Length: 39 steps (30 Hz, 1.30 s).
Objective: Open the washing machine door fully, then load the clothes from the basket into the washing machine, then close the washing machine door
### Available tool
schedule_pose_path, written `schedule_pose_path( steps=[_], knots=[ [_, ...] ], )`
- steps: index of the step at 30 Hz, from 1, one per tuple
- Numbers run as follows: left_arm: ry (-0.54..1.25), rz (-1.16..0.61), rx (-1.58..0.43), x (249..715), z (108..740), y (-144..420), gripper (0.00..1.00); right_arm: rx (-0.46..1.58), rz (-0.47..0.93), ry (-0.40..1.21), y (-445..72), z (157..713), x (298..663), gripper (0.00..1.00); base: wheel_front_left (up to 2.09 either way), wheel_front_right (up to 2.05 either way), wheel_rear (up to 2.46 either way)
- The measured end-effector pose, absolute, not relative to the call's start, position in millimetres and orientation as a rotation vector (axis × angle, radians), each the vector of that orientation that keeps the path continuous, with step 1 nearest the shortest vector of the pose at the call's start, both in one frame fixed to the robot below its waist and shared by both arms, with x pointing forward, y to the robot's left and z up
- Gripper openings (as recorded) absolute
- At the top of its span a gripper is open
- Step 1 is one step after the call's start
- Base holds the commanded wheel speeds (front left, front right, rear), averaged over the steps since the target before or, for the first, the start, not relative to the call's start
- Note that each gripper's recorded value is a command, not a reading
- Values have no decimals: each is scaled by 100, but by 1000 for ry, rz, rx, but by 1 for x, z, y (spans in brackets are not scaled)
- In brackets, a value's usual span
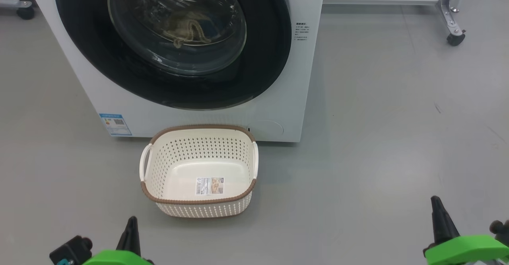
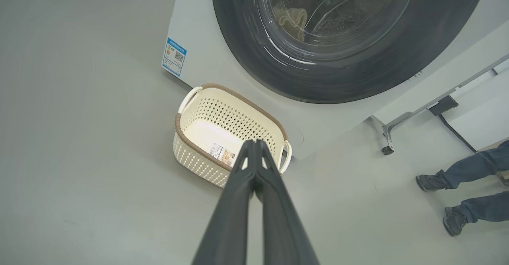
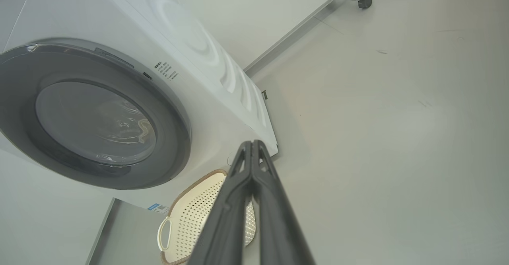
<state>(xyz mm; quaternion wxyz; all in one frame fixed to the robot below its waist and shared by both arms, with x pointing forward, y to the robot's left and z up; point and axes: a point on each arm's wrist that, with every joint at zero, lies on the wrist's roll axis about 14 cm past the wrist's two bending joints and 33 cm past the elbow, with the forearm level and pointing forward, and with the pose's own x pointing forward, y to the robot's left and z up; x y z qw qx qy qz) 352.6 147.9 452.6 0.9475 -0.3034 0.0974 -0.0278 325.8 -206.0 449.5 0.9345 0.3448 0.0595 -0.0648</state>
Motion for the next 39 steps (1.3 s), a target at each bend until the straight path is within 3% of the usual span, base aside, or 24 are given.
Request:
schedule_pose_path(
  steps=[39],
  knots=[
    [202, 34, -1064, 362, 456, 166, 0, 1123, -143, 102, -205, 458, 348, 0, 0, 0, 0]
  ],
)
